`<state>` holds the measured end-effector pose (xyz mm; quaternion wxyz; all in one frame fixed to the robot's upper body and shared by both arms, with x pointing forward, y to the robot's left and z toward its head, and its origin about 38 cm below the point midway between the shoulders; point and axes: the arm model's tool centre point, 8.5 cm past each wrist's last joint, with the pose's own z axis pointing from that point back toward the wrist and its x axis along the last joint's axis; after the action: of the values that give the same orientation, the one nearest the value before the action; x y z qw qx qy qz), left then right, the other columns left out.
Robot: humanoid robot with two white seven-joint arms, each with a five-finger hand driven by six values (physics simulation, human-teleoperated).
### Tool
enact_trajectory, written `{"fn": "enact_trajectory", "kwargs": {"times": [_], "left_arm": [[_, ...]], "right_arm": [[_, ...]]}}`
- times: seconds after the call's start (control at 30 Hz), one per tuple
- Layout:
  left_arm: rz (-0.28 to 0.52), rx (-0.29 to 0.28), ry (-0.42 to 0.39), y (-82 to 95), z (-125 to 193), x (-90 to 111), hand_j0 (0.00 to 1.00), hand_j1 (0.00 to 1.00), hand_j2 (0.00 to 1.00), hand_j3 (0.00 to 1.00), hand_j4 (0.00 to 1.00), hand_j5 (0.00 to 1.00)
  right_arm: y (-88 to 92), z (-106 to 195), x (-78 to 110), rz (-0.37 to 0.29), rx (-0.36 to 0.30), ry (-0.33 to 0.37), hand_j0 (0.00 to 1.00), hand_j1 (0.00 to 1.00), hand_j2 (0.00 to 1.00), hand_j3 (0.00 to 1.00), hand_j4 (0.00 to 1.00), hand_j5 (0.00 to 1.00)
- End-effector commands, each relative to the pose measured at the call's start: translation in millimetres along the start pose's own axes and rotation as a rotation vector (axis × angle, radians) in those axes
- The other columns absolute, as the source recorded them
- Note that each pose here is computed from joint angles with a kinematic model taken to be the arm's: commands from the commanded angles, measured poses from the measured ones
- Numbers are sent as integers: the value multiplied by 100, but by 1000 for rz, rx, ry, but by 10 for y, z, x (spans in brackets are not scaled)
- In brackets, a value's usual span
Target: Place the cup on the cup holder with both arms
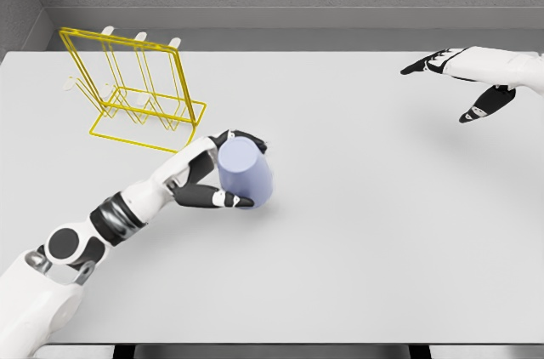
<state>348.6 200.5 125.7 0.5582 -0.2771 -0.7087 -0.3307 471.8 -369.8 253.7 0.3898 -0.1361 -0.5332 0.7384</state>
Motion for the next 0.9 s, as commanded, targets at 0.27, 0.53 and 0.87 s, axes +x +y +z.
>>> {"fn": "enact_trajectory", "kwargs": {"times": [0.27, 0.53, 0.87], "left_arm": [[-36, 98, -3, 752, 622, 615, 64, 64, 64, 64, 64, 64], [-96, 109, -57, 1024, 507, 961, 64, 64, 64, 64, 64, 64], [-104, 161, -2, 1329, 453, 1001, 64, 64, 64, 64, 64, 64]], "right_arm": [[-8, 14, -6, -5, -5, 2, 100, 100, 100, 100, 100, 100], [-7, -6, 4, -6, -5, -2, 100, 100, 100, 100, 100, 100], [-3, -14, 8, -6, -4, -4, 100, 100, 100, 100, 100, 100]]}}
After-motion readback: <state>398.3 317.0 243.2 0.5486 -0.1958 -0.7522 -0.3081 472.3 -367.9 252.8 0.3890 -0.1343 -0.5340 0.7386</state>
